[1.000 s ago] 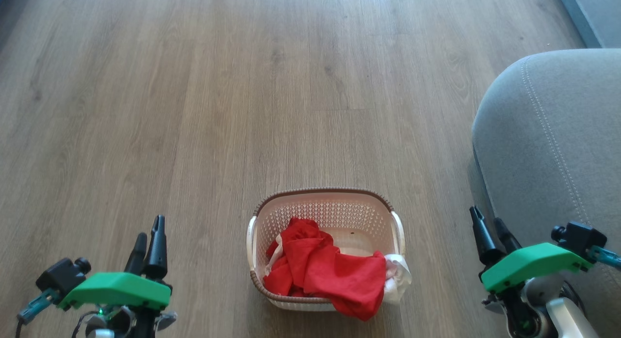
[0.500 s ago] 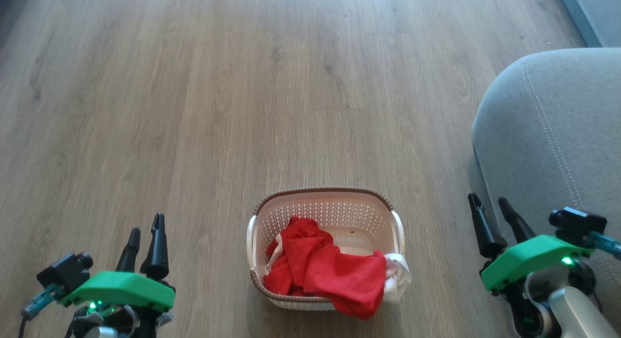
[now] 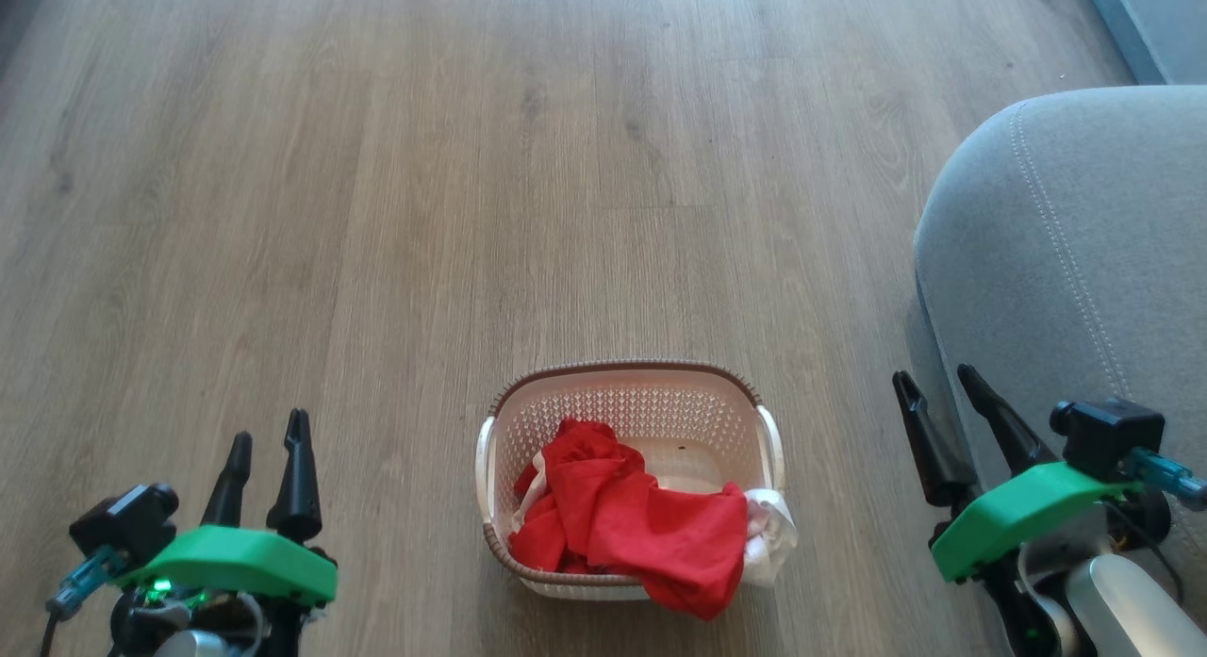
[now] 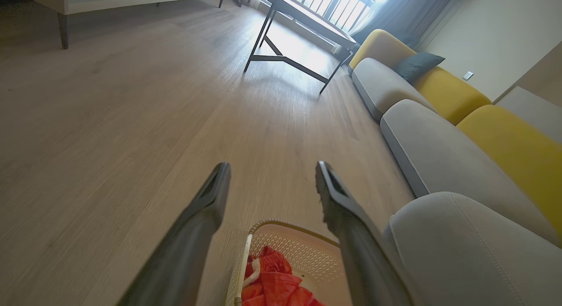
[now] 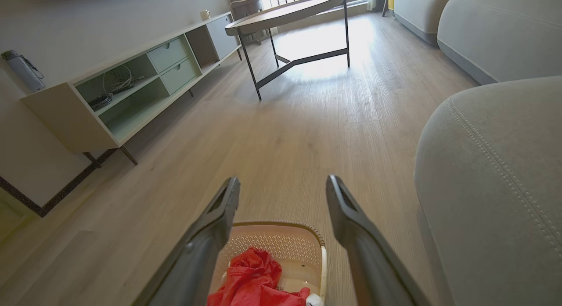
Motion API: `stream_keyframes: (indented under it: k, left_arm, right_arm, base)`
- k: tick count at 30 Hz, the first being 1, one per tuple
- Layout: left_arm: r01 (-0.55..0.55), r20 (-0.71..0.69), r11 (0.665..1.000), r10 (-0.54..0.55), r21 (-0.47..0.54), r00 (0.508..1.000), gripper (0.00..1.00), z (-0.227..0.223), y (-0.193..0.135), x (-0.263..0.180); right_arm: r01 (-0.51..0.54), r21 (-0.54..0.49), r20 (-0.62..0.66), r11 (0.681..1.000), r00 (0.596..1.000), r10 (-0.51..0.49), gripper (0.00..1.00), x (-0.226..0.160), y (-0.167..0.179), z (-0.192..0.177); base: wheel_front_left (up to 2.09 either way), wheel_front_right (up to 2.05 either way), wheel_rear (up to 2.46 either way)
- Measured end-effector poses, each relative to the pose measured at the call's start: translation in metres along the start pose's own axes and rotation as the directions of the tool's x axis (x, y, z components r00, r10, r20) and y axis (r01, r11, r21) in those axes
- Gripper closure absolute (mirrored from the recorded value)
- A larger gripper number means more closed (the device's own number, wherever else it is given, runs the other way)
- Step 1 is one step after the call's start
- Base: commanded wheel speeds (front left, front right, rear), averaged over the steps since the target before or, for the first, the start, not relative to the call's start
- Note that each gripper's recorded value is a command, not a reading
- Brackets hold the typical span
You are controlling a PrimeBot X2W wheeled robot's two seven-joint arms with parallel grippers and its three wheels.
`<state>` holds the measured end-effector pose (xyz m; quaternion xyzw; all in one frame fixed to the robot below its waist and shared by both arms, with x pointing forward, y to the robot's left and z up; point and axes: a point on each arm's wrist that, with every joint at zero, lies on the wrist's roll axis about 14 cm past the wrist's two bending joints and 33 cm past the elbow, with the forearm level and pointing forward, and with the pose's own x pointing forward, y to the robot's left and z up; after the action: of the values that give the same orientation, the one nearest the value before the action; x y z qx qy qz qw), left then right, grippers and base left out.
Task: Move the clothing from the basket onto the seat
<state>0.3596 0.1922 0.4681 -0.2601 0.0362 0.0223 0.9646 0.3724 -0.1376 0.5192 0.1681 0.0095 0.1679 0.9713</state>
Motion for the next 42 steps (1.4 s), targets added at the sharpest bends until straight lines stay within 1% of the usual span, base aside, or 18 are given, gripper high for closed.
stream_keyframes:
  k: [4, 10, 17, 26, 30, 36, 42]
  left_arm:
    - [0.005, 0.007, 0.999, -0.006, 0.046, 1.0, 0.0, 0.001, -0.001, 0.0]
    - [0.015, 0.015, 0.994, -0.017, 0.113, 1.0, 0.0, 0.003, -0.002, 0.001]
    - [0.029, 0.029, 0.981, -0.035, 0.194, 0.999, 0.0, 0.005, -0.005, 0.001]
    - [0.04, 0.033, 0.955, -0.052, 0.293, 0.998, 0.0, 0.006, -0.006, 0.001]
    - [0.047, 0.034, 0.94, -0.062, 0.339, 0.997, 0.0, 0.006, -0.007, 0.001]
    - [0.055, 0.039, 0.914, -0.077, 0.403, 0.996, 0.0, 0.007, -0.008, 0.001]
    - [0.051, 0.034, 0.912, -0.071, 0.407, 0.997, 0.0, 0.006, -0.006, 0.001]
  right_arm:
    - [-0.042, -0.062, 0.003, 0.997, 0.999, 0.043, 0.0, -0.001, 0.007, 0.004]
    - [-0.064, -0.138, 0.01, 0.988, 0.998, 0.066, 0.0, -0.002, 0.009, 0.008]
    - [0.016, -0.181, 0.011, 0.983, 1.0, -0.014, 0.0, -0.006, -0.019, 0.007]
    - [0.011, -0.234, 0.018, 0.972, 1.0, -0.007, 0.0, -0.009, -0.022, 0.008]
    - [0.023, -0.276, 0.017, 0.961, 1.0, -0.019, 0.0, -0.014, -0.029, 0.009]
    - [0.015, -0.339, 0.023, 0.941, 1.0, -0.008, 0.0, -0.014, -0.03, 0.011]
    - [0.037, -0.343, 0.033, 0.939, 0.999, -0.027, 0.0, -0.017, -0.036, 0.014]
  base:
    - [0.0, 0.0, 0.0]
    - [0.0, 0.0, 0.0]
    - [0.0, 0.0, 0.0]
    - [0.0, 0.0, 0.0]
    - [0.0, 0.0, 0.0]
    - [0.0, 0.0, 0.0]
    - [0.0, 0.0, 0.0]
